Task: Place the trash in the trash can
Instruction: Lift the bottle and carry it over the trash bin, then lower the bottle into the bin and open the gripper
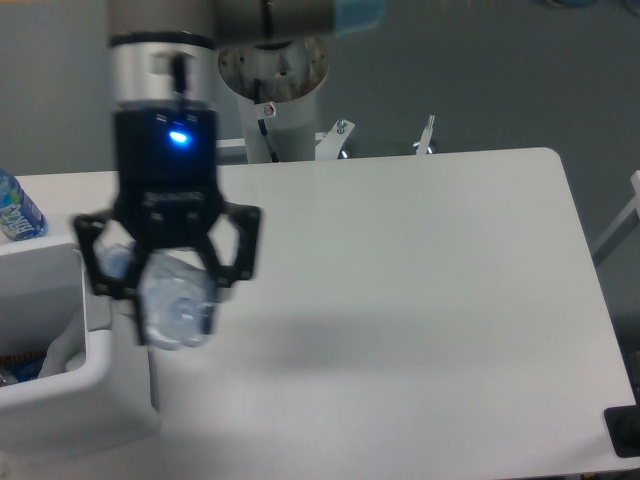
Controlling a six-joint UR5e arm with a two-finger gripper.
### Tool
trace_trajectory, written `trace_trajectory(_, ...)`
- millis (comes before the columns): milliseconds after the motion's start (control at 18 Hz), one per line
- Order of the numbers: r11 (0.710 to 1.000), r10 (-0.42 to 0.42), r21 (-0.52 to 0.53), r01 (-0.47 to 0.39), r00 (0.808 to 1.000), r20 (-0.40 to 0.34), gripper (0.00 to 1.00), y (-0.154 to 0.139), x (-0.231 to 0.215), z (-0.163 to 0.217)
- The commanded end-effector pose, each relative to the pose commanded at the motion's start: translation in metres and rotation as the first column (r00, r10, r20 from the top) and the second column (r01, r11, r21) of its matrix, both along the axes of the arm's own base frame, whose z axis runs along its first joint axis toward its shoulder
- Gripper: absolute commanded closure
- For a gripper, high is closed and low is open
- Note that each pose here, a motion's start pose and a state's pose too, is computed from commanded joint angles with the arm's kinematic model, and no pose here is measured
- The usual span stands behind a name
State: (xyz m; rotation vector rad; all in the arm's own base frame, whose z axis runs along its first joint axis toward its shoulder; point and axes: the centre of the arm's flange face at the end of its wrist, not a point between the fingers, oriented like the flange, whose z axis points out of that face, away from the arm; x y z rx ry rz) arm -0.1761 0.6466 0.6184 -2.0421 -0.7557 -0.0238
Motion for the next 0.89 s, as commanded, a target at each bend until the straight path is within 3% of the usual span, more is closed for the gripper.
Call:
trace_trajectory(222,0.995,-0.092,-0.041,0.092,0.996,0.004,0.45,0.031,0.046,-0.028)
trace_trajectory(444,0.99,-0.131,-0.055,0.131,0.991,0.007,0.43,0.058,0.055,-0.045)
trace_trajectory(500,0.988,-0.139,-0.066,0.139,0.99,0.007,0.38,0.064,0.054,-0.054)
trace_trajectory(611,0.977,-0.19,-0.11,0.185,0.981,-0.037,0.07,0.07,0.054,-0.07)
trace_trajectory(667,0.971,-0.212,-0.125,0.204,0.976,-0.054,0.01,0.072,0.056,-0.075)
trace_trajectory(889,0.966,-0.228,-0.14,0.218,0.972,-0.06,0.0,0.07,0.062,-0.079)
